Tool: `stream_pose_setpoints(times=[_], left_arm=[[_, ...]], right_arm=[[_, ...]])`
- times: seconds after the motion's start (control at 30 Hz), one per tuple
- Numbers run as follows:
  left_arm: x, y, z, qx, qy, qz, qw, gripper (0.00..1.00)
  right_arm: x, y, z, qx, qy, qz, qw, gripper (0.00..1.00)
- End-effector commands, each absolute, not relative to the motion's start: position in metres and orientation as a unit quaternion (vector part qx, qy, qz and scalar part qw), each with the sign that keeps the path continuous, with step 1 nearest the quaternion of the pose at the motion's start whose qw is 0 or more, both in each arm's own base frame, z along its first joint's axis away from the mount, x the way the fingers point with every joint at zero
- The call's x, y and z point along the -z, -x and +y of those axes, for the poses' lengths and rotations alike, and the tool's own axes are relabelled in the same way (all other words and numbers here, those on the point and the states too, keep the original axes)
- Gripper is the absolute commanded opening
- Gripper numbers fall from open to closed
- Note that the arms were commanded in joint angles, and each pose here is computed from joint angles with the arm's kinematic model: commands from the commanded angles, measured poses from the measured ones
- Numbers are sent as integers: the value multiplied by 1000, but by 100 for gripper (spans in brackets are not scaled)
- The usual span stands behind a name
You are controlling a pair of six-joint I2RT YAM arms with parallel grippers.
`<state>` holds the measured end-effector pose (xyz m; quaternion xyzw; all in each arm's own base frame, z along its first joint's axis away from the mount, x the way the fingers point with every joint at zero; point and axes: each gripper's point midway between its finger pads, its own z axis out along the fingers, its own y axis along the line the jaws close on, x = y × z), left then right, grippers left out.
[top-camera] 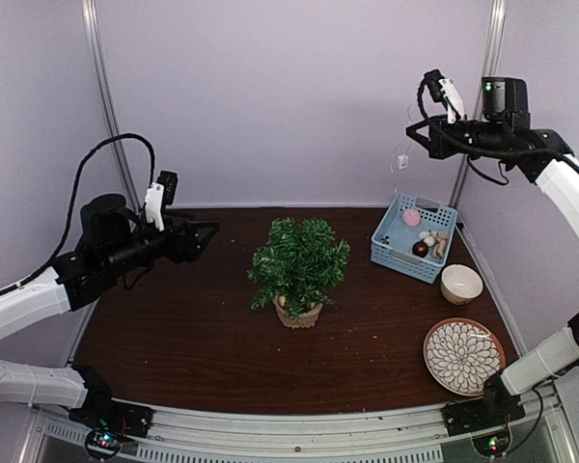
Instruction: Decorate the small christmas tree
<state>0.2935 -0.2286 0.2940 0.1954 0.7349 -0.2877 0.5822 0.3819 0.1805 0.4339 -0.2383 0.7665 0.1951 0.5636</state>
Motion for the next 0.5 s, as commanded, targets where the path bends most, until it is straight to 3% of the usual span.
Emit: stream_pose_setpoints(times=[0.0,0.47], left_arm=[[-327,-289,-236,303,-227,696,610,81],[-378,-264,-309,372,-315,605,629,75]], right_arm=[[-488,-343,198,-245,263,714,601,0],[-583,-271,242,-327,326,595,658,0]])
